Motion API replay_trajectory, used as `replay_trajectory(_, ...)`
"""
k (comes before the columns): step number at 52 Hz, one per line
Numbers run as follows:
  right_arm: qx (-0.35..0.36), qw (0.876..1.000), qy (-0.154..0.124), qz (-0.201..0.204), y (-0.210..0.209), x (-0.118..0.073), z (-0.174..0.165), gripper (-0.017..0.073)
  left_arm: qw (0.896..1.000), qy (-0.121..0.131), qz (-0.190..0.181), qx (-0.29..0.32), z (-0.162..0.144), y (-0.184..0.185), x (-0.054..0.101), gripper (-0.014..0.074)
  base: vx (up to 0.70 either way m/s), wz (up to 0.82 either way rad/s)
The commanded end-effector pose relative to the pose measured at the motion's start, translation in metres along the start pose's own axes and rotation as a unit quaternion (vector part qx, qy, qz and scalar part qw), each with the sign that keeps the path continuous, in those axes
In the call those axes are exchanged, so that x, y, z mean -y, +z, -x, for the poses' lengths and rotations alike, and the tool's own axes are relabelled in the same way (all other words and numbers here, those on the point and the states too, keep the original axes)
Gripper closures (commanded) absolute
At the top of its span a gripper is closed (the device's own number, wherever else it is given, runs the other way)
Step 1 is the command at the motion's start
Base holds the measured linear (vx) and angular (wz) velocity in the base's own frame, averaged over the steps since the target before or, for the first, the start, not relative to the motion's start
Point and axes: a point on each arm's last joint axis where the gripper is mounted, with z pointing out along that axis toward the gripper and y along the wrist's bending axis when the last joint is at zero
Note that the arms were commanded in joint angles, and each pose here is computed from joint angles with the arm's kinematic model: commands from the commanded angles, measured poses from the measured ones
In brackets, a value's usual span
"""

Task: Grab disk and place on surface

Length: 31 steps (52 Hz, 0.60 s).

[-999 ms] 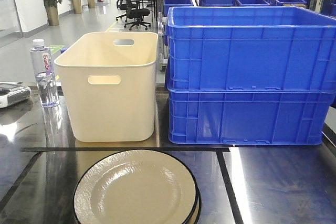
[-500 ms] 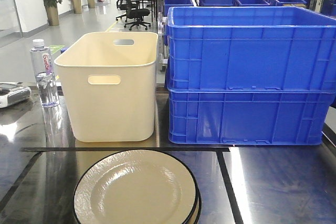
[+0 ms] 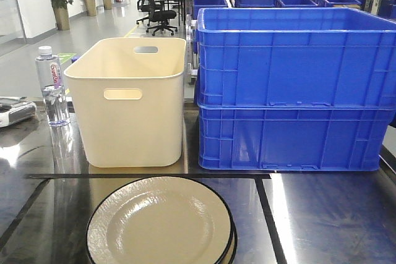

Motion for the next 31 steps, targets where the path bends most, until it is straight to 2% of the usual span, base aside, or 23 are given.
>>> replay_trajectory(1,0.016,1.0,-0.012,-0.021,-0.001,0.004,0.011,0.0568,0.999,-0.003,0.001,0.044,0.004,-0.001,0.0,0.0595,0.0,0.0)
replay_trajectory(3,0.008,0.999,-0.02,-0.027,-0.001,0.005,0.009,0.0568,0.999,-0.003,0.001,0.044,0.004,-0.001,0.0,0.0595,0.0,0.0)
replay_trajectory(4,0.007,1.0,-0.006,-0.029,-0.001,0.005,0.009,0.0568,0.999,-0.003,0.001,0.044,0.004,-0.001,0.0,0.0595,0.0,0.0)
replay_trajectory(5,0.004,0.999,-0.012,-0.033,-0.001,0.006,0.008,0.0568,0.999,-0.003,0.001,0.044,0.004,-0.001,0.0,0.0595,0.0,0.0)
replay_trajectory(14,0.021,0.998,0.029,-0.06,-0.01,0.01,-0.006,0.0568,0.999,-0.003,0.001,0.044,0.004,-0.001,0.0,0.0595,0.0,0.0)
replay_trajectory(15,0.021,0.998,0.024,-0.061,-0.012,0.01,-0.011,0.0568,0.999,-0.003,0.001,0.044,0.004,-0.001,0.0,0.0595,0.0,0.0)
replay_trajectory(23,0.044,0.996,0.036,-0.062,-0.03,0.008,-0.052,0.0568,0.999,-0.003,0.001,0.044,0.004,-0.001,0.0,0.0595,0.0,0.0)
replay_trajectory(31,0.063,0.995,0.036,-0.062,-0.043,0.006,-0.096,0.0568,0.999,-0.003,0.001,0.044,0.004,-0.001,0.0,0.0594,0.0,0.0)
